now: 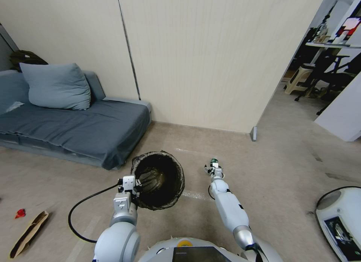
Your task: Pick up the trash bin, then pick up the garbage from the floor and place it into the trash bin.
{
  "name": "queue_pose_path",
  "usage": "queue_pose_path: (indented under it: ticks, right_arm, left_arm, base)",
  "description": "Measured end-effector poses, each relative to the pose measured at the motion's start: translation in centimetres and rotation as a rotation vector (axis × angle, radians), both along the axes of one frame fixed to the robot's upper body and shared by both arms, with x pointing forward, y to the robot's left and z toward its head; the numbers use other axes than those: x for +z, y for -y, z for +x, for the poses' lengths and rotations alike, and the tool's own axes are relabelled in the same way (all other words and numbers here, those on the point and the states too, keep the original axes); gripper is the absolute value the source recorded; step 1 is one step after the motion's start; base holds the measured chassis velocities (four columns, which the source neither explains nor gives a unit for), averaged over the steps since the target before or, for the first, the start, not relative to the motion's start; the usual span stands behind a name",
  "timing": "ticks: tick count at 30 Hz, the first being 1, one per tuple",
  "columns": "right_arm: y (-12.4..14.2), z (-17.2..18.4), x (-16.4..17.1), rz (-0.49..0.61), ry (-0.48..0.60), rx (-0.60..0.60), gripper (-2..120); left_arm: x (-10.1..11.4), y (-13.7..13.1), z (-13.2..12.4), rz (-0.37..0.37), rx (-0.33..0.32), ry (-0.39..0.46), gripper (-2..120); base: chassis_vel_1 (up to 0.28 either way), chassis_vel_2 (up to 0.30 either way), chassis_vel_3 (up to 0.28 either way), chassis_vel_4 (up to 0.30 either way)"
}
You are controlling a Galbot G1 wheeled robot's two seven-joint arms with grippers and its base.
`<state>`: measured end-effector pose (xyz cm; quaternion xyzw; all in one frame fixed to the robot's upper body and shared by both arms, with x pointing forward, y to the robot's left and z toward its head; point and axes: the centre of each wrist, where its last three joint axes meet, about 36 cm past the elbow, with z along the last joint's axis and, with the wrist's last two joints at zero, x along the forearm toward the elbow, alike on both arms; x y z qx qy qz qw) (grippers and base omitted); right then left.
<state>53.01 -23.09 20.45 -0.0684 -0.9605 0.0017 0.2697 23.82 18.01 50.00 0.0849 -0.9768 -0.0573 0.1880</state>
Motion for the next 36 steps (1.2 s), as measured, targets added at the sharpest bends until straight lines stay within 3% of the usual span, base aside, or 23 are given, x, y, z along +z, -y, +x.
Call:
queue_pose_path:
  ticks: [24,36]
  right_arm:
    - [0.7,3.4,-0.6,0.071,-0.121,-0.017,100]
    - [2.1,3.3,-1.3,0.083,-0.130,-0.022,78]
  left_arm:
    - [-0.4,0.5,-0.6,0.014,-0.009,-0.023,1]
    - [-0.5,0.7,-0.7,0.020,-0.013,-0.028,1]
  base:
    - [0.000,0.000,0.000,0.000]
    - [0.000,0.000,0.000,0.000]
